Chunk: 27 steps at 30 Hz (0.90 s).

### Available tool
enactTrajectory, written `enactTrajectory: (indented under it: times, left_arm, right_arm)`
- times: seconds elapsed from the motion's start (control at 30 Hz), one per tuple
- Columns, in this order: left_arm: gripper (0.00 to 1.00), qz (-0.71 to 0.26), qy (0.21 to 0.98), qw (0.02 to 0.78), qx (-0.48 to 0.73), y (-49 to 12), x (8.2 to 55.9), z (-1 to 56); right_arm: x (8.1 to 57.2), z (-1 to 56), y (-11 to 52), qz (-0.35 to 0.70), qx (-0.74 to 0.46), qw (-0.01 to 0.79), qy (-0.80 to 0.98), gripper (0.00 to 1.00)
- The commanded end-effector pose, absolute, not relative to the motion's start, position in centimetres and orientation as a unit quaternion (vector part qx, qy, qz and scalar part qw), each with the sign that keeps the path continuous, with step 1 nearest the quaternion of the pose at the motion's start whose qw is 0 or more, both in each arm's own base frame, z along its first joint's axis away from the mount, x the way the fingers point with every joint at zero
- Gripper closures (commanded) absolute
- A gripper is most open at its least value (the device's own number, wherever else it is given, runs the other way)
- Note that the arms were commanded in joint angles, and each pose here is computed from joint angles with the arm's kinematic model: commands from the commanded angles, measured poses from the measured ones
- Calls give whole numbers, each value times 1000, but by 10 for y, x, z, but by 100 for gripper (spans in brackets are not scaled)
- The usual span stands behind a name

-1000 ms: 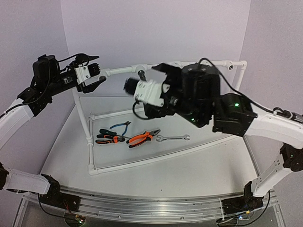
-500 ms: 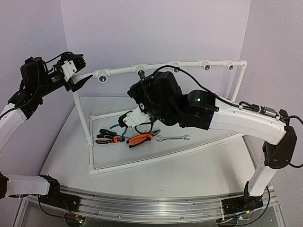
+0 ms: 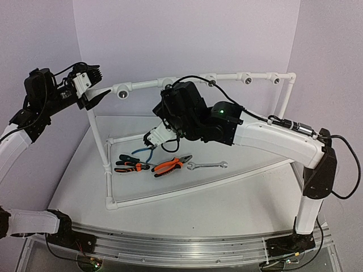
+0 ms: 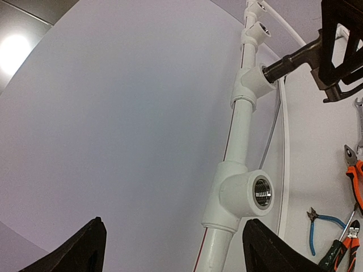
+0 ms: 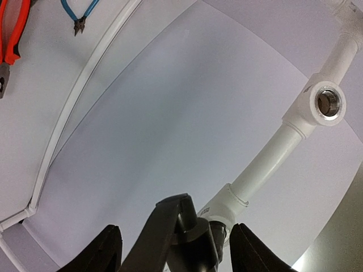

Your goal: Install the water faucets

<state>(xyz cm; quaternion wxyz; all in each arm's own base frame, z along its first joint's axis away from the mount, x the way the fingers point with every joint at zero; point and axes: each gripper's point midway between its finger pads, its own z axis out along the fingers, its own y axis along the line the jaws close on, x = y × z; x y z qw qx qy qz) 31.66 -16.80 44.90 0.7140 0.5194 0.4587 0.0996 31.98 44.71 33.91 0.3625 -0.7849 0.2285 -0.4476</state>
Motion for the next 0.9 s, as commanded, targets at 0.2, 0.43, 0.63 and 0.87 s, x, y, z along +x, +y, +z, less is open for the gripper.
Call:
enactTrajectory:
  times: [0.2, 0.43, 0.63, 0.87]
  left_arm:
    - [16, 100, 439, 730, 514, -167, 307, 461]
    - [16, 100, 435, 732, 516, -167, 307, 462]
    - [17, 99, 434, 732, 516, -168, 306, 462]
    - [17, 92, 436, 730, 518, -169, 307, 460]
  right_arm:
    - [339, 363, 452, -460, -753, 398, 249, 49]
    - [348, 361, 445, -461, -743, 404, 271, 71]
    - [350, 365, 445, -455, -693, 457, 322, 90]
    - [344, 395, 456, -374, -572, 593, 426, 99]
